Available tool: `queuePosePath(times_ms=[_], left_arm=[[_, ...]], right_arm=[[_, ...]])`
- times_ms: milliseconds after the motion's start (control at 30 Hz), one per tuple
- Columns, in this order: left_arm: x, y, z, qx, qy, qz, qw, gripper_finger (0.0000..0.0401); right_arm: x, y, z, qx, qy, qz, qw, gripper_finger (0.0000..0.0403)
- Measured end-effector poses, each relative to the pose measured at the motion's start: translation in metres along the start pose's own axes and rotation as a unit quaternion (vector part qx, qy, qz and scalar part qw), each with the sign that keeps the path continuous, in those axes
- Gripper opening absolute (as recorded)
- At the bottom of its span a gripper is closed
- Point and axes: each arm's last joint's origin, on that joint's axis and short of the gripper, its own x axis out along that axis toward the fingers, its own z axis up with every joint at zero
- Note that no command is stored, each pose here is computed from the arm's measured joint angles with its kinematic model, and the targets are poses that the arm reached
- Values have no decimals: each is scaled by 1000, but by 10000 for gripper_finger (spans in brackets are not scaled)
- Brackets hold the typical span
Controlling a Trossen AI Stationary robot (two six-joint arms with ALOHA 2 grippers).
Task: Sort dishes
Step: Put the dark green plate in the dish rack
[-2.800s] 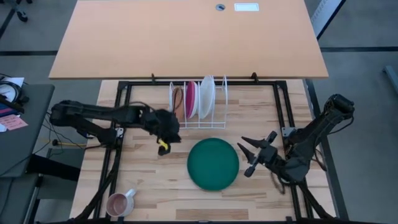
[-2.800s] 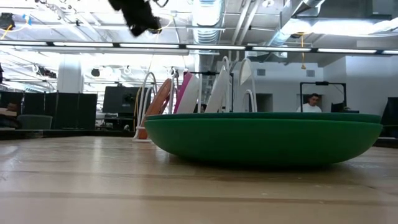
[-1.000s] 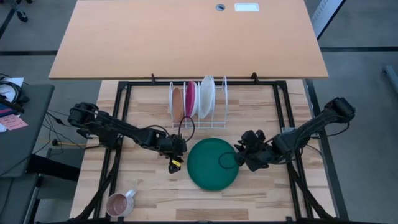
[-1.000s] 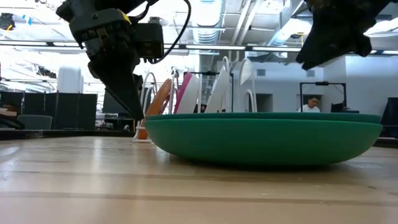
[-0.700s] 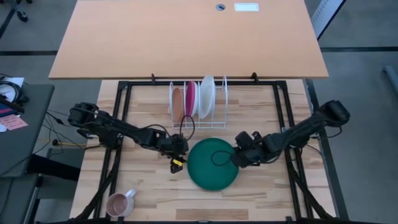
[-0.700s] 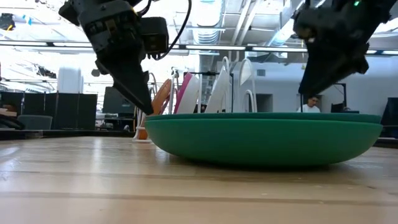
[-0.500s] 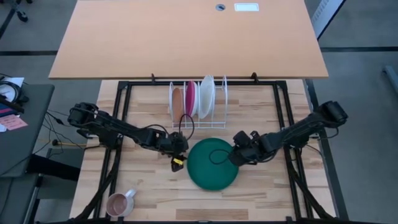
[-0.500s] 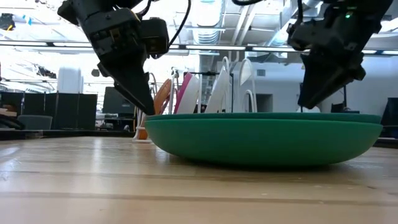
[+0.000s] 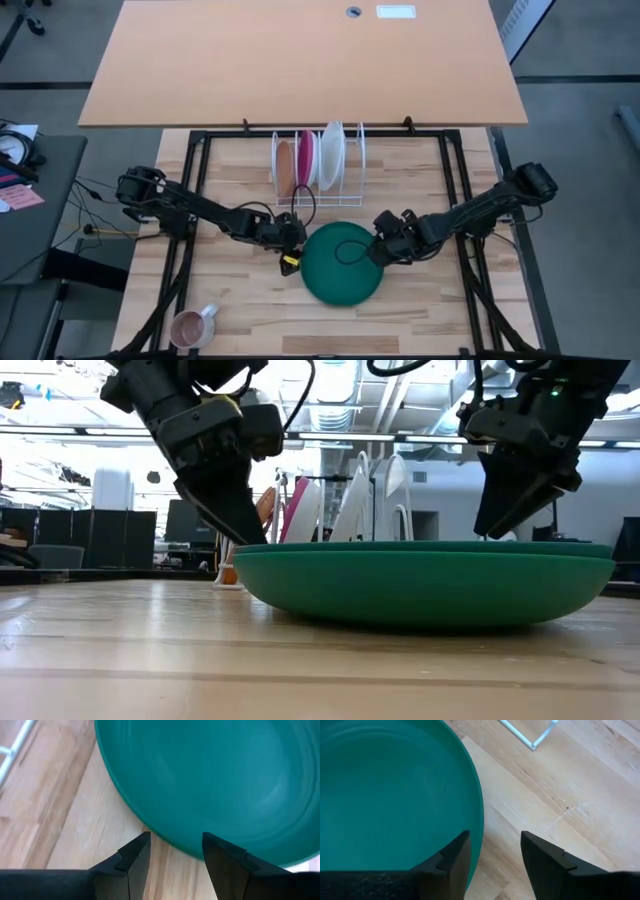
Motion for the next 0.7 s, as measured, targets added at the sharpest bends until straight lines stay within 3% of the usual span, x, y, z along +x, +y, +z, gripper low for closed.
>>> queuePosePath(times_ms=[367,700], left_arm=[[0,2,2,-6,-23,38,999,173],[0,0,8,-18,-53,27,998,173]], right_arm=[[-3,4,-5,-9,3,12,1000,200],[-3,4,-5,-15,9,16,1000,198]])
